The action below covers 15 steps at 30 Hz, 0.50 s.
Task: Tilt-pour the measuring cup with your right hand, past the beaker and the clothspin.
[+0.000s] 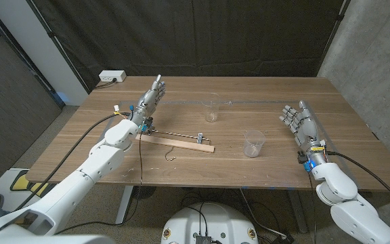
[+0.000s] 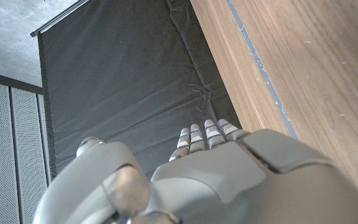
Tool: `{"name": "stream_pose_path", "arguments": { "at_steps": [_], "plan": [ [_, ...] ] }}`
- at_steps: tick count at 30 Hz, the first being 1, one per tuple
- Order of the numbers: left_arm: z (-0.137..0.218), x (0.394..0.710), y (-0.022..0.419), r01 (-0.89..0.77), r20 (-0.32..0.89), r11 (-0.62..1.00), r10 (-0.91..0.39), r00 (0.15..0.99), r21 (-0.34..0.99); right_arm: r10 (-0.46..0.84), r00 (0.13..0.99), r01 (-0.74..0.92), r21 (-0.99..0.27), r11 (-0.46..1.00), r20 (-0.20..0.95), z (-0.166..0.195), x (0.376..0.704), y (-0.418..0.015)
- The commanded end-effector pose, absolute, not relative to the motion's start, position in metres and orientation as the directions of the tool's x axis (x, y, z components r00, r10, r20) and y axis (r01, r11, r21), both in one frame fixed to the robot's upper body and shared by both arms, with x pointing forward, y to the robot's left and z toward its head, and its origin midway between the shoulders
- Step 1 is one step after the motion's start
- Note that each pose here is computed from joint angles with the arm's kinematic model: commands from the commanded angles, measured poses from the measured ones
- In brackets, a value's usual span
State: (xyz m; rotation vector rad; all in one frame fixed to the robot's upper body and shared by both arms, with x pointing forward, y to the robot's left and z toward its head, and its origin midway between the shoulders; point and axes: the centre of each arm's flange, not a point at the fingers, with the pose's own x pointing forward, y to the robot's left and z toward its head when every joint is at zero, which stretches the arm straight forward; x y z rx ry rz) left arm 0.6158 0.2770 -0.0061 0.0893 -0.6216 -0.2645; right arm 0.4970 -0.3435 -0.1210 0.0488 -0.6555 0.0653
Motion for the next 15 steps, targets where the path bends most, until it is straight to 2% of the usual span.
{"name": "stream_pose_path", "arguments": {
  "at_steps": [1,15],
  "plan": [
    [-0.004,0.615,0.273,0.226,0.560,0.959,-0.284,0.778,0.173,0.036,0.800,-0.060,0.021,0.998,0.598,-0.132,0.478,-0.343],
    [-0.007,0.613,0.268,0.229,0.559,0.958,-0.287,0.778,0.174,0.034,0.806,-0.055,0.018,0.998,0.592,-0.149,0.461,-0.338]
  ]
}}
